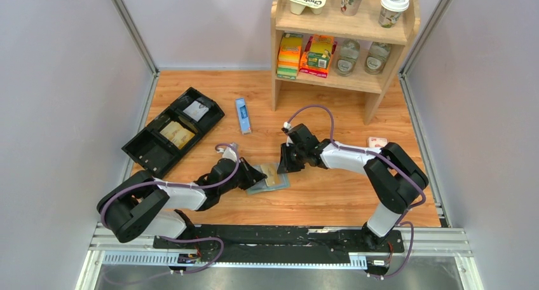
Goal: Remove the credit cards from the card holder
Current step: Remove the credit card from the card holder.
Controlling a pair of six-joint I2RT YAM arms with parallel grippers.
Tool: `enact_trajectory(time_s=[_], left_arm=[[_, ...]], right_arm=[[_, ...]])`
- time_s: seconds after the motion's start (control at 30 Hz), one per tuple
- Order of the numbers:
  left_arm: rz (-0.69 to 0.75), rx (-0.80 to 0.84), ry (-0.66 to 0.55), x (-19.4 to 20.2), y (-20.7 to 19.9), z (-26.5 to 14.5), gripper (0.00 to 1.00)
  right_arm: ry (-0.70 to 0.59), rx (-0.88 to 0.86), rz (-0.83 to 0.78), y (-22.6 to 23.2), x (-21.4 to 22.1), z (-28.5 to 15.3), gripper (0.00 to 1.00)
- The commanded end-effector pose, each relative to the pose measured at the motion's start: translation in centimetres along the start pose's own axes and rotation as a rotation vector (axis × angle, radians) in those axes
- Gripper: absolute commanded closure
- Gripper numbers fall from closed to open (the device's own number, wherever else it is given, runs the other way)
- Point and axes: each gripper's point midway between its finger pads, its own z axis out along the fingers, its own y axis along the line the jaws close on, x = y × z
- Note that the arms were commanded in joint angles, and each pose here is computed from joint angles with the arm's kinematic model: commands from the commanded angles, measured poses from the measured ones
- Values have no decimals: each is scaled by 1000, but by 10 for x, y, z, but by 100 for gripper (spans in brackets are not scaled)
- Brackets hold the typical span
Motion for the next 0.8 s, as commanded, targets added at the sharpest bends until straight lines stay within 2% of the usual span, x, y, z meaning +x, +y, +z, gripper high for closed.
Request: enact_trajectory(time_s=[0.0, 0.57, 0.67, 0.77], left_arm=[[-17, 161, -52, -15, -43, -3, 100], [-77, -56, -66, -2, 23, -17, 100], [-77, -65, -44, 2, 27, -13, 84], [-88, -45, -35, 4, 24, -8, 74]], right_arm=[[81, 62, 18, -20, 27, 11, 86], [79, 64, 18, -20, 27, 11, 87], [82, 61, 18, -19, 27, 11, 87], [81, 62, 18, -20, 27, 11, 87]])
